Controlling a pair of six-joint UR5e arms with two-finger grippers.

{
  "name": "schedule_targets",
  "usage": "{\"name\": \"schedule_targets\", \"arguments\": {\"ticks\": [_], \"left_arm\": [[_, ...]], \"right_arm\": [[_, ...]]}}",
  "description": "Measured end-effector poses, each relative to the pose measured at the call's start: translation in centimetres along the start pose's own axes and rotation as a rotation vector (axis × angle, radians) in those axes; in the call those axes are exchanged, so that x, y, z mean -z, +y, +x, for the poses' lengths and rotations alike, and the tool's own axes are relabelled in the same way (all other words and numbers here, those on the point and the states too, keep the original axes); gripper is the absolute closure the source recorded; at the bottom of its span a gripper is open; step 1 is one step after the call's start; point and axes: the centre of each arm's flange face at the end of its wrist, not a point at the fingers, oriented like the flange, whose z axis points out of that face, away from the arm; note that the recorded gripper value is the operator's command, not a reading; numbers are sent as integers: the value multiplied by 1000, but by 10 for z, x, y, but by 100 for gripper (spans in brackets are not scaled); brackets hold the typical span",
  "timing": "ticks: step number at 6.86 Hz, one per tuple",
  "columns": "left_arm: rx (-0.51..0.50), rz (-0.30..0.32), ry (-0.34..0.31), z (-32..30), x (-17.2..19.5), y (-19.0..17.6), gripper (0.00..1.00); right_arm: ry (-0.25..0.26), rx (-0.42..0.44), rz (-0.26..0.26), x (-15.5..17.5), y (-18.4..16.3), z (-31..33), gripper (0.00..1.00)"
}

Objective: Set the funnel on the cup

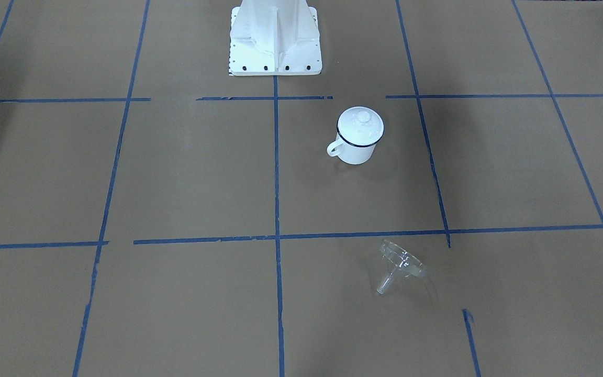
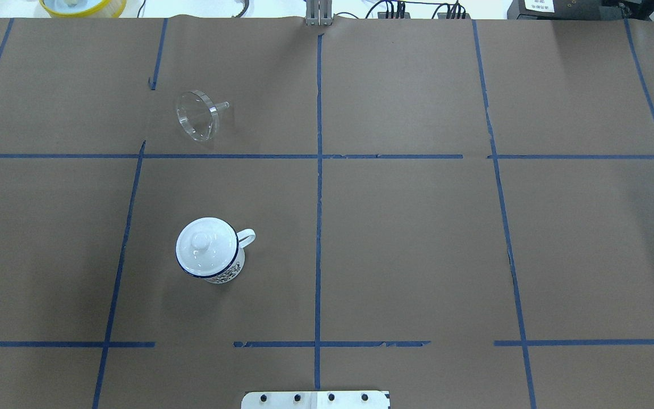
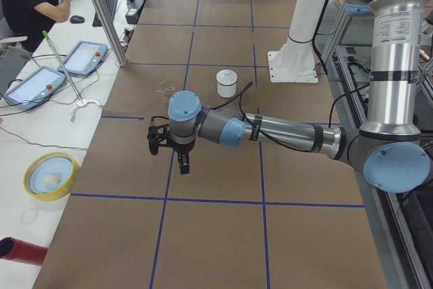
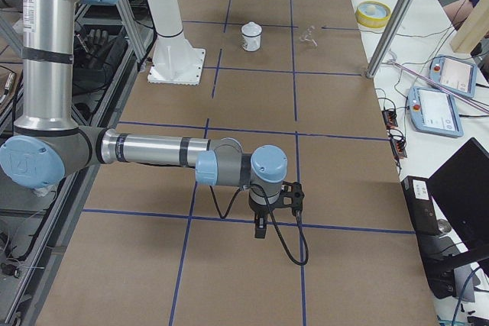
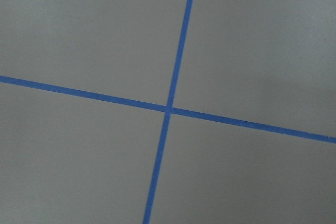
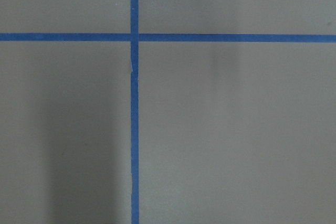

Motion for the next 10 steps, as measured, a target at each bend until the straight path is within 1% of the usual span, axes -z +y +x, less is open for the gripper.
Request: {"name": "schedule_targets", "arguments": {"ticks": [2,4,5,6,7,8,10], "left_arm": [[112,-25,34,100,-11,31,0],[230,-73,69,208,-27,70,0],[286,-92,46,264,-41,90,0],[321,-99,6,322,-51,108,0],[345,-116,-21,370,-57,130,0],[373,-124,-35,404,-65,155,0],[403,-113,-50,440,-82,196,0]], "right_arm": [[0,0,-1,0,0,0,0],[0,0,0,0,0,0,0],[0,0,0,0,0,0,0],[0,0,0,0,0,0,0],[0,0,0,0,0,0,0],[0,0,0,0,0,0,0],[0,0,0,0,0,0,0]]}}
